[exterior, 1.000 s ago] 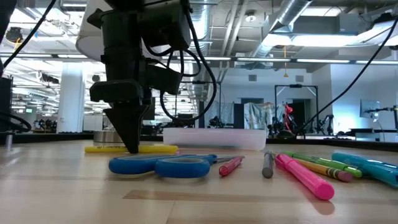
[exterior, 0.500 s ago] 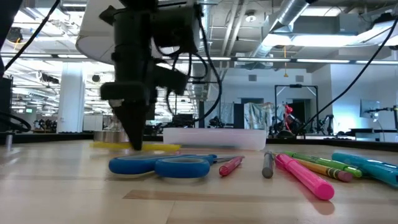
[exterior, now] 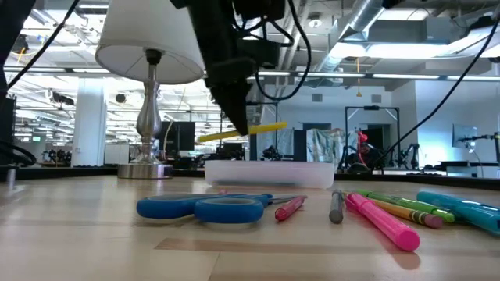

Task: Pick & place school supplies into a supply box
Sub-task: Put the yellow highlighter into the pink supply box

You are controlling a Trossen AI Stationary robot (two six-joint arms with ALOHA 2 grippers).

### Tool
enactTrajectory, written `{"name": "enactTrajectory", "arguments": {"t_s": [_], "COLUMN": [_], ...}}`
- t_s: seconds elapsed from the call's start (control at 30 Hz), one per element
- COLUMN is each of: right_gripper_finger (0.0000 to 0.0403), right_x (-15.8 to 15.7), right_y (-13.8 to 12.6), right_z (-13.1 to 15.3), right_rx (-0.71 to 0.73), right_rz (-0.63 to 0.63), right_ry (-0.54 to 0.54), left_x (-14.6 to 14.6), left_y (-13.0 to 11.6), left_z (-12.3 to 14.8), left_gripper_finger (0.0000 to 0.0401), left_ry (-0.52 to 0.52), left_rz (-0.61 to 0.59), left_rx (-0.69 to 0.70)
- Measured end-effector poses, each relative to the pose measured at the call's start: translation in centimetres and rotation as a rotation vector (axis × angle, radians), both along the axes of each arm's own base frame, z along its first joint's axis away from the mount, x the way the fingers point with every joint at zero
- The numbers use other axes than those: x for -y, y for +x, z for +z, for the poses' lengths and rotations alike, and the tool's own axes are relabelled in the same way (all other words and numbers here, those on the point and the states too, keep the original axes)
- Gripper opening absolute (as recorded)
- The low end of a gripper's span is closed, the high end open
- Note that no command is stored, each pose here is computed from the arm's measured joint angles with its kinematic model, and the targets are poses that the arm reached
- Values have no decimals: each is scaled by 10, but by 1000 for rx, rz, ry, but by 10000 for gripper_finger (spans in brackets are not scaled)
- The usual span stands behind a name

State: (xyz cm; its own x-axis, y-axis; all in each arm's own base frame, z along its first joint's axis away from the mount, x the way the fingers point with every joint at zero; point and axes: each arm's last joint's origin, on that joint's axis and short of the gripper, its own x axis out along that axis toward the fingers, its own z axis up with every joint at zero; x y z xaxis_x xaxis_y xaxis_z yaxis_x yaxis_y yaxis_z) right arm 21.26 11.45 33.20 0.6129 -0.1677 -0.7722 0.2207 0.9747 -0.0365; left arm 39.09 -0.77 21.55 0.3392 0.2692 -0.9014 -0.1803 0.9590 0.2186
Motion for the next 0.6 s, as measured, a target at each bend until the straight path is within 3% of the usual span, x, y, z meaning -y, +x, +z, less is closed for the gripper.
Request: {"name": "enactTrajectory", "arguments": {"t_s": [0.27,0.6], "right_gripper_finger": [86,86], "right_x": [-7,-16], "right_y": [11,26], "right_z": [-14,-34], "right_rx": [-52,-110], "right_rz": [-24,-72], "right_ry": [-12,-18], "left_x": [-52,-75], "left_y": [6,19], "left_z": [3,12], "left_gripper_finger": [26,30], "left_ry": [40,92], "left_rz": [20,-198], "left_rx": [63,185]}}
